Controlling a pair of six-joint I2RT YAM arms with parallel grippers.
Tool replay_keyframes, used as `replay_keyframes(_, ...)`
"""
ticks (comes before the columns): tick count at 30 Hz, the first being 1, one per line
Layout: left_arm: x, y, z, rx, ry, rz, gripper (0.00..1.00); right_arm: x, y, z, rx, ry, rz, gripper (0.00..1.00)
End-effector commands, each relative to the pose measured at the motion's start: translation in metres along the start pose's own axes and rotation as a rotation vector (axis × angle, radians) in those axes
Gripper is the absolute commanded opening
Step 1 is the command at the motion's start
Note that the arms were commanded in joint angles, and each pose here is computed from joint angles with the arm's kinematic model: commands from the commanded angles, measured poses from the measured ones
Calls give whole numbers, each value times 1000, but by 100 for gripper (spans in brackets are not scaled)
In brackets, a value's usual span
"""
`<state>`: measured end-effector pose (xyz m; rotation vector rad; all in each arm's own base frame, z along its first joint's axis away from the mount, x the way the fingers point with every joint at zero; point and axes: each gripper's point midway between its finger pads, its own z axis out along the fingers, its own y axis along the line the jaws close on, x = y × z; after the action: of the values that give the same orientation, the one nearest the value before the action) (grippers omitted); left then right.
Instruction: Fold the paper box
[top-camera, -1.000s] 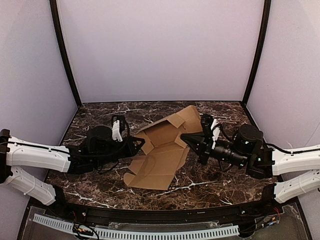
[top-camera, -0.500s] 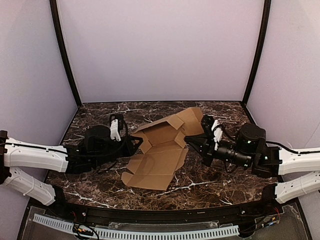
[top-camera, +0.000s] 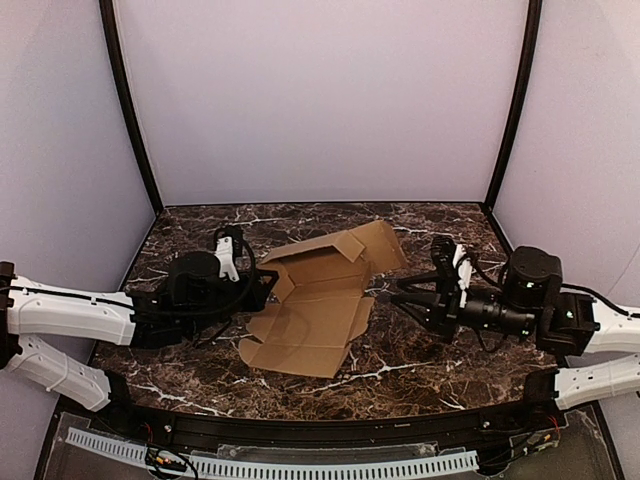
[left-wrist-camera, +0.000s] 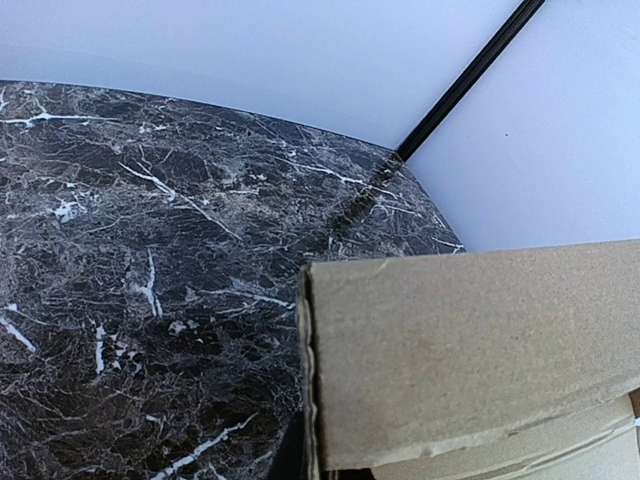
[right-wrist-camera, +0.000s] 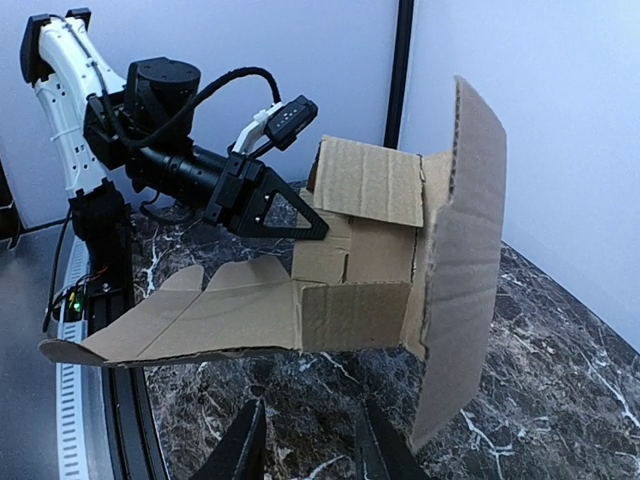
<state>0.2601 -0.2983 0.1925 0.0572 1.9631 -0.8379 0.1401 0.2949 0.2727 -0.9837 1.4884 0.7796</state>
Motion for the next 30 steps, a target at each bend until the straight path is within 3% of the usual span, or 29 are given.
replay_keyframes(1,-10,6,-6,-32,-43,52,0,5,15,-20,-84,58,17,32)
replay_keyframes(7,-16,9,-8,-62,-61,139,0,1,14,-40,-87,122,47,41)
replay_keyframes(17,-9,8,-13,-25,-48,271,0,-6,1,-32,-17,176,44,42)
replay_keyframes(30,1,-2,-23,79,-24,323,0,-2,15,-5,-127,210,53,42)
